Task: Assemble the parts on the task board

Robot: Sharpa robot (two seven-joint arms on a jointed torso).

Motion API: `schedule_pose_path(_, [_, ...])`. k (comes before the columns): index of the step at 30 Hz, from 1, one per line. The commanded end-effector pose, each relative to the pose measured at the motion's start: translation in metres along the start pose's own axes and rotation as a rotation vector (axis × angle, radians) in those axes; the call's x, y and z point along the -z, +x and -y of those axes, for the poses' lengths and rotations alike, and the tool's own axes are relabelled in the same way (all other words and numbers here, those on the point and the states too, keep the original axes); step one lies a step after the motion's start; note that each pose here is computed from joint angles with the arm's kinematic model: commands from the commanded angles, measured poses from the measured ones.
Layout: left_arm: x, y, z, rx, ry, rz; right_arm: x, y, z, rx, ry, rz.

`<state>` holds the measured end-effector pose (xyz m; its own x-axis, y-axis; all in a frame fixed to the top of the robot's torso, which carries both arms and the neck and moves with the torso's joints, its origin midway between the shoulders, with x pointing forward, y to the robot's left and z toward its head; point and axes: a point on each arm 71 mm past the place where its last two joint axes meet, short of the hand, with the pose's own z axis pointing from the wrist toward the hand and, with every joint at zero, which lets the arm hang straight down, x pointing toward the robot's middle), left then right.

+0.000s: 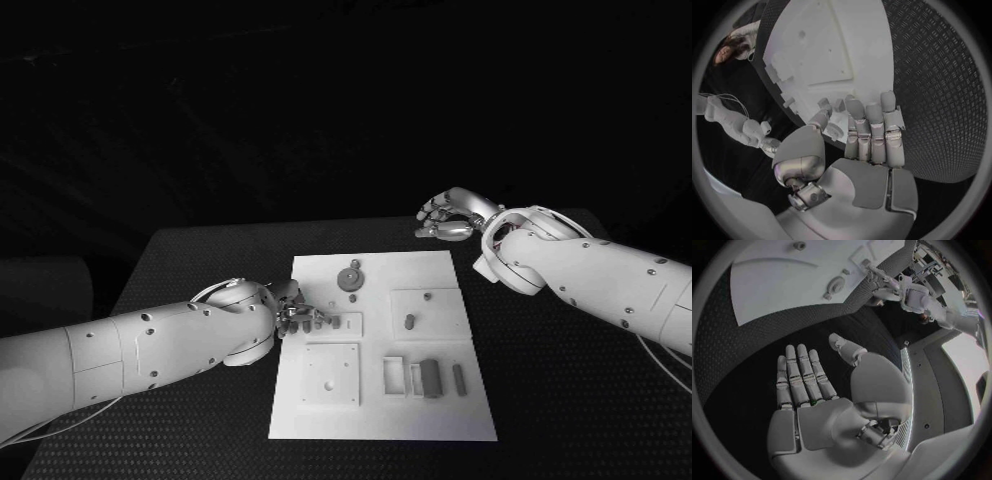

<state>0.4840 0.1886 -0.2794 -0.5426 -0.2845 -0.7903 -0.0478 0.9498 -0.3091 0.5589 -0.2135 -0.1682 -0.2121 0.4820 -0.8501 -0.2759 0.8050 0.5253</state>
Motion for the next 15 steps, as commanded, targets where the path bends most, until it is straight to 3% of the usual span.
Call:
schedule_pose_path(1, [0.0002,-0.0006,0.0018,0.026,0.010,0.016,0.000,0.001,-0.001,0.001,-0.012,-0.011])
schedule_pose_path(10, [0.0037,-0.0067,-0.0045,0.098,0.014,0.036,0.000,0.001,0.000,0.001,-0.010,-0.011])
schedule_pose_path(13, [0.0054,-0.0194,-0.0025,0.165,0.030,0.073,0.001,0.001,0.000,0.001,-0.010,-0.010])
schedule_pose_path(15, [0.0065,-0.0259,0.0003,0.245,0.085,0.088,0.001,0.001,0.000,0.001,-0.009,-0.009])
